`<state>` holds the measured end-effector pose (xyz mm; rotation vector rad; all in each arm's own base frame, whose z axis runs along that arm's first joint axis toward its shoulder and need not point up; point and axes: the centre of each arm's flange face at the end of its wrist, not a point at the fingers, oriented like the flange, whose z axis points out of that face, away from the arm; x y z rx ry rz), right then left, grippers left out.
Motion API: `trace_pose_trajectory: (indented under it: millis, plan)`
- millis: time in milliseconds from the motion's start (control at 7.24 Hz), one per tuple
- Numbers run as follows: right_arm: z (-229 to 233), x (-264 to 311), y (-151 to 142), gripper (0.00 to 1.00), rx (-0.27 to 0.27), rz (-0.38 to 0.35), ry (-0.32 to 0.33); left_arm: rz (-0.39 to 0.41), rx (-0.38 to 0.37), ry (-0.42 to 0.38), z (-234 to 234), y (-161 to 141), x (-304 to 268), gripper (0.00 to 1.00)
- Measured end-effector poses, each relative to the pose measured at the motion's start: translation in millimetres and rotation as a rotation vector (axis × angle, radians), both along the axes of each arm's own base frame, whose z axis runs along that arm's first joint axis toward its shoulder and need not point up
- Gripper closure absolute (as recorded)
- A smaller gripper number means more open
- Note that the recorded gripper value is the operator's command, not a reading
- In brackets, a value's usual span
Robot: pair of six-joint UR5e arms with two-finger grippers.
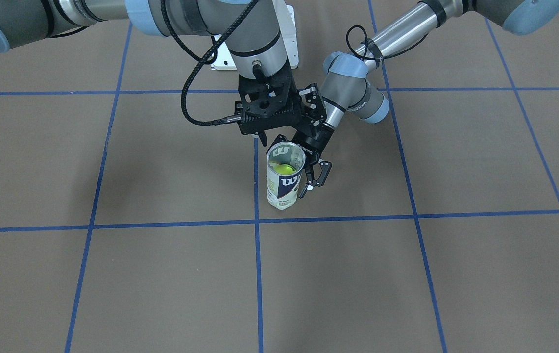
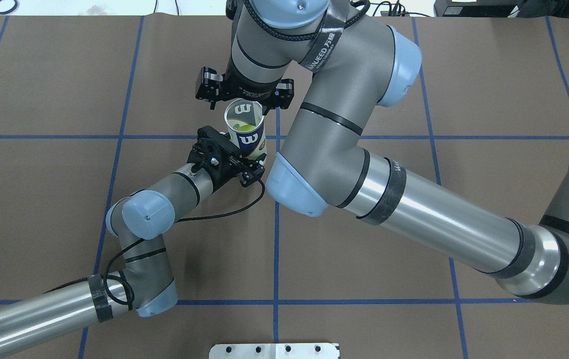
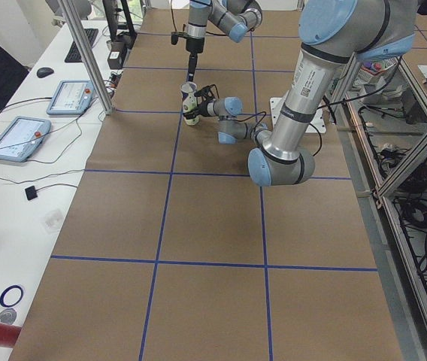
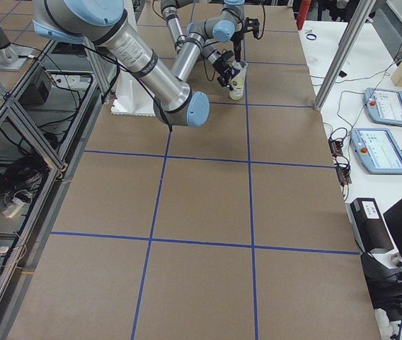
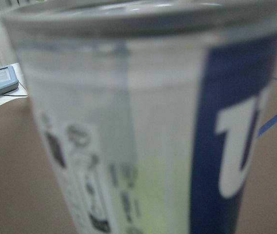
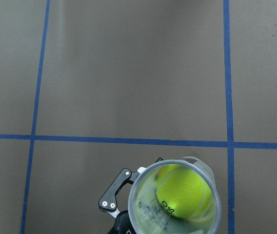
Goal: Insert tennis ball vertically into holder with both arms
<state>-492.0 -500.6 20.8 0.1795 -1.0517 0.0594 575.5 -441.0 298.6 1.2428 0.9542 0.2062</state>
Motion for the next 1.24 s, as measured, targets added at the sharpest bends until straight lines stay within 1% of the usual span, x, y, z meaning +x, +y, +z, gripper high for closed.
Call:
trace_pose_trajectory:
  millis: [415,691,967,1244]
  plan:
    - [-6.0,10.3,7.0,0.00,-0.003,-0.003,0.001,0.004,0.001,0.003,0.2,2.6,-5.7,0.01]
    - [-9.3,17.8,9.0,0.00,-0.002,-0.003,-0.005,0.010,-0.003,-0.009,17.2,14.3,-26.7,0.01]
    - [-13.5,30.4,14.2,0.00,-0.006,-0.004,-0.003,0.026,-0.009,-0.017,32.8,33.1,-44.8,0.01]
    - [-12.3,35.5,14.7,0.00,-0.009,-0.003,0.000,0.067,-0.011,-0.013,40.3,63.8,-50.6,0.01]
